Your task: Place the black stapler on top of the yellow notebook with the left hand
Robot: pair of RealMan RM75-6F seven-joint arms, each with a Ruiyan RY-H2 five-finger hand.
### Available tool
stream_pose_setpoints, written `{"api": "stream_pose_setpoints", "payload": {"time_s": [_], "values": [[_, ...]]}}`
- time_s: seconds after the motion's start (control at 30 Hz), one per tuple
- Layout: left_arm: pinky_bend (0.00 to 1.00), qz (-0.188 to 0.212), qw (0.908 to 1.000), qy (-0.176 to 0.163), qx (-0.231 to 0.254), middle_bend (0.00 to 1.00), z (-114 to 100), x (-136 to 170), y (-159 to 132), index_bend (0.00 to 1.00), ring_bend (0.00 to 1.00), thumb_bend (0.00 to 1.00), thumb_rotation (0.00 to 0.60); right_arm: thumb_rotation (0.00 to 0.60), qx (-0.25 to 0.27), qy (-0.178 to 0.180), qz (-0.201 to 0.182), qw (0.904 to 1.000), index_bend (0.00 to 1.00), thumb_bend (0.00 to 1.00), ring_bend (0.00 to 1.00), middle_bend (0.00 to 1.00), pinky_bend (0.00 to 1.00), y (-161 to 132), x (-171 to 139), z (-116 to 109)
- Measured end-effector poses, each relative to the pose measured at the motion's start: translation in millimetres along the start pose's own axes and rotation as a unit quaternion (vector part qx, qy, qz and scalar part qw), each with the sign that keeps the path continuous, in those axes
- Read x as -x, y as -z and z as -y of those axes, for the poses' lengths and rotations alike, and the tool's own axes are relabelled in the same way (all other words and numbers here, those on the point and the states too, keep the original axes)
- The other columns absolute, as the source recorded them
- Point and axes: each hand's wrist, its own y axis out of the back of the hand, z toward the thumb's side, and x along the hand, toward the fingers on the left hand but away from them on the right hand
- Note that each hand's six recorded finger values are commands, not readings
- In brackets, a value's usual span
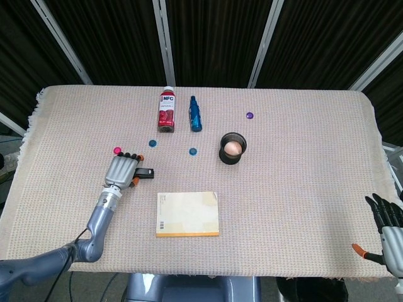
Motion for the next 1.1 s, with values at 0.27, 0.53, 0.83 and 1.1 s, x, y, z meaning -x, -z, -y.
{"api": "stream_pose_setpoints", "payload": {"time_s": [0.27,0.53,0.83,1.1], "values": [[0.52,0.014,0.9996,-0.018,0.014,0.70,0,4,-13,0.67,0.61,0.38,0.600,0.600,0.001,0.003,-0.007,1.0000,0.00,0.06,0.00,0.00,0.00,-2,-5,-1],[0.58,0.019,0.9984,-0.045,0.027,0.73,-9,14,-13,0.72,0.66,0.40,0.600,0.600,0.001,-0.002,-0.003,1.0000,0.00,0.06,0.00,0.00,0.00,0,-1,1],[0.58,0.060,0.9930,-0.081,0.063,0.73,-40,33,-35,0.72,0.65,0.38,0.600,0.600,0.004,-0.007,-0.003,1.0000,0.00,0.06,0.00,0.00,0.00,-1,1,2],[0.58,0.119,0.9871,-0.086,0.064,0.72,-49,38,-93,0.71,0.64,0.38,0.600,0.600,0.008,-0.008,-0.008,0.9999,0.00,0.06,0.00,0.00,0.00,-2,0,1]]}}
